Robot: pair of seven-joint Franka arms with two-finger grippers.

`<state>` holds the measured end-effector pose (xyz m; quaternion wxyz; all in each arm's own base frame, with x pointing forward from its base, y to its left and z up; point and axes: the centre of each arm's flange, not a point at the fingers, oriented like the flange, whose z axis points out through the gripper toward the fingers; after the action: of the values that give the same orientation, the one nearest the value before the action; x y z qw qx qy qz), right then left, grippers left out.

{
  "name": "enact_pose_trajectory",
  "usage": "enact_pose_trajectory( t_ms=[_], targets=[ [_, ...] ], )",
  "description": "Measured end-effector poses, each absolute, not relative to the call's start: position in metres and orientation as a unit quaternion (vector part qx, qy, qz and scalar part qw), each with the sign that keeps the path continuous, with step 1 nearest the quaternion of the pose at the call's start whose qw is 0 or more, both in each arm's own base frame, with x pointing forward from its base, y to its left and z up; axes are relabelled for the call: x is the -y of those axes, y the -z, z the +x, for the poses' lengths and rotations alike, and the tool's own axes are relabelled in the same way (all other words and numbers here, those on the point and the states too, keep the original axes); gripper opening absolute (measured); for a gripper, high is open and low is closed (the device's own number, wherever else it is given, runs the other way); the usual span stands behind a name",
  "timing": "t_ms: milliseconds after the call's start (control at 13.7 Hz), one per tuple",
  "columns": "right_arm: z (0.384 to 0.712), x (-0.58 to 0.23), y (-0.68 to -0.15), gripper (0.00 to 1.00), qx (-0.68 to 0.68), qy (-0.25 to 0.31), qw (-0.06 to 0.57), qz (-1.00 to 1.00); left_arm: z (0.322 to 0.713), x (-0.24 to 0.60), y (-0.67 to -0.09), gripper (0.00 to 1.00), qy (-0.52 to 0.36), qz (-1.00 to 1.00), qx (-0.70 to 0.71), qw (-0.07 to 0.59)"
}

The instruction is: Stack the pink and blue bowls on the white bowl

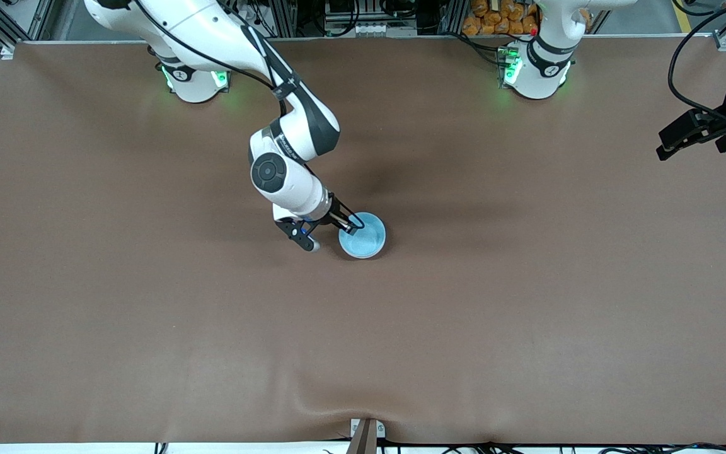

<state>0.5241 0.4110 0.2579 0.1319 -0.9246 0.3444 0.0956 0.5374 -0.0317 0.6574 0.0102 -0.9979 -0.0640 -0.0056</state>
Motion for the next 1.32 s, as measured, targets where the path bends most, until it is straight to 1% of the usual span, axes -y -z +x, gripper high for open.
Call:
enact_pose_trajectory(
  t_ms=[73, 219, 438, 804, 950, 1096, 1315],
  targets=[
    [0.531, -0.399, -0.275, 0.81, -0.344, -0.100, 0.124, -0.925, 0.537, 0.032, -0.657, 1.00, 0.006, -0.998, 0.064, 0.010],
    [0.548, -0.359, -0.314, 0.99, -0.325, -0.109, 0.104, -0.934, 0.537, 0.032, -0.657, 1.00, 0.005, -0.998, 0.064, 0.010],
    [0.575, -0.273, -0.364, 1.00, -0.280, -0.118, 0.098, -0.948, 0.537, 0.031, -0.657, 1.00, 0.005, -0.998, 0.064, 0.010],
    [0.605, -0.128, -0.396, 1.00, -0.216, -0.110, 0.113, -0.964, 0.537, 0.031, -0.656, 1.00, 0.003, -0.998, 0.064, 0.010],
    [0.609, -0.067, -0.408, 1.00, -0.184, -0.098, 0.124, -0.970, 0.537, 0.031, -0.655, 1.00, 0.003, -0.998, 0.064, 0.010],
    [0.607, -0.013, -0.423, 1.00, -0.155, -0.086, 0.128, -0.976, 0.537, 0.031, -0.655, 1.00, 0.003, -0.998, 0.064, 0.011],
    [0.592, 0.040, -0.459, 1.00, -0.109, -0.066, 0.101, -0.987, 0.537, 0.031, -0.654, 1.00, 0.002, -0.998, 0.064, 0.011]
  ],
)
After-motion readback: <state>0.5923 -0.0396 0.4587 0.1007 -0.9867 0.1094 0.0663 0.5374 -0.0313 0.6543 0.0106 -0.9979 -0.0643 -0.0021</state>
